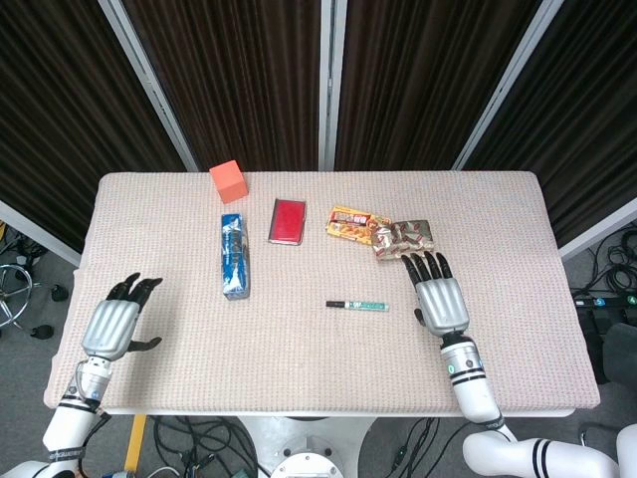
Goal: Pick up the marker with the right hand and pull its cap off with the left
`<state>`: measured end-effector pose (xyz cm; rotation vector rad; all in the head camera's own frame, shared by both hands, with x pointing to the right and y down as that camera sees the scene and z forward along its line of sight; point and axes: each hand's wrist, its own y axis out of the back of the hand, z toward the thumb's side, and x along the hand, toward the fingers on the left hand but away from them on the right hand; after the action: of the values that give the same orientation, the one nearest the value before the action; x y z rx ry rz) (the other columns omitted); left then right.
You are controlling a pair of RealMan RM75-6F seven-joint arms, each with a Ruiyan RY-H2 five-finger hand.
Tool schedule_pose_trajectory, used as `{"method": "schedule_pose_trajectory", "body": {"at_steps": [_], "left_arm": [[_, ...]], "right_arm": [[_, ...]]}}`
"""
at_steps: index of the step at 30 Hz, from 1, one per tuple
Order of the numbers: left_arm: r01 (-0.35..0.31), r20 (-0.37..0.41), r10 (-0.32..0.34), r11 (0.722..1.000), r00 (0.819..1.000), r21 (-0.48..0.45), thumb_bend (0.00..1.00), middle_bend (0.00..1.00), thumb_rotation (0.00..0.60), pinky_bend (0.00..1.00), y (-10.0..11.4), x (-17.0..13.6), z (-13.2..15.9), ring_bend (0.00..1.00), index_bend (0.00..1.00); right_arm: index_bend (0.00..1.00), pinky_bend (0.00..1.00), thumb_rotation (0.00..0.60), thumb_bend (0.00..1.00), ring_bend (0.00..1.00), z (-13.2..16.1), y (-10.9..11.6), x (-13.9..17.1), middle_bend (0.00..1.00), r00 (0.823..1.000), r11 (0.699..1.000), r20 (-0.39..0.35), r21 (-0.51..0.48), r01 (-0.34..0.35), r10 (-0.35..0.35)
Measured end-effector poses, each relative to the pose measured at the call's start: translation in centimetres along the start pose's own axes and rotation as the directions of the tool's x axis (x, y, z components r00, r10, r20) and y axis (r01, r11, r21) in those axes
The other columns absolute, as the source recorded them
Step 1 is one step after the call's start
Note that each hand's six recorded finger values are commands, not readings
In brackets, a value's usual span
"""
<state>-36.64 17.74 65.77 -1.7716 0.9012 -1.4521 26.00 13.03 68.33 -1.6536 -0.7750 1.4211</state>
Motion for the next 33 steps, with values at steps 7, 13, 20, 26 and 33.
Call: {"method": "schedule_pose_trajectory", "body": {"at_steps": [7, 13, 20, 26, 33], "left_arm": [[-0.002, -0.009, 0.001, 1.000, 1.000, -0.006, 0.09, 0.16, 0.600, 0.17, 0.1, -0.5, -0.3, 0.06, 0.12], [-0.004, -0.009, 0.003, 1.000, 1.000, -0.029, 0.09, 0.16, 0.600, 0.17, 0.2, -0.6, -0.5, 0.06, 0.12], [0.009, -0.007, -0.009, 1.000, 1.000, -0.030, 0.09, 0.16, 0.600, 0.17, 0.5, -0.6, -1.1, 0.06, 0.12], [0.025, 0.000, -0.025, 0.999, 1.000, -0.039, 0.09, 0.16, 0.600, 0.17, 0.4, -1.0, -1.7, 0.06, 0.12], [0.036, -0.003, -0.036, 0.999, 0.999, -0.039, 0.09, 0.16, 0.600, 0.17, 0.4, -1.4, -2.3, 0.06, 0.12]], "right_arm": [[0.02, 0.04, 0.600, 0.09, 0.00, 0.6, -0.2, 0.1, 0.12, 1.000, 1.000, -0.009, 0.012, -0.028, 0.029], [0.17, 0.21, 0.600, 0.09, 0.11, 1.3, -0.5, -0.1, 0.22, 0.997, 0.995, 0.032, 0.054, -0.078, 0.076], [0.26, 0.52, 0.600, 0.10, 0.32, 4.5, -2.0, -1.0, 0.28, 0.991, 0.992, 0.057, 0.026, -0.121, 0.119], [0.28, 0.56, 0.600, 0.11, 0.36, 7.1, -3.0, -2.0, 0.28, 0.988, 0.989, 0.076, 0.045, -0.141, 0.137], [0.32, 0.57, 0.600, 0.14, 0.38, 8.7, -3.7, -2.9, 0.31, 0.983, 0.987, 0.115, 0.062, -0.149, 0.141]]}}
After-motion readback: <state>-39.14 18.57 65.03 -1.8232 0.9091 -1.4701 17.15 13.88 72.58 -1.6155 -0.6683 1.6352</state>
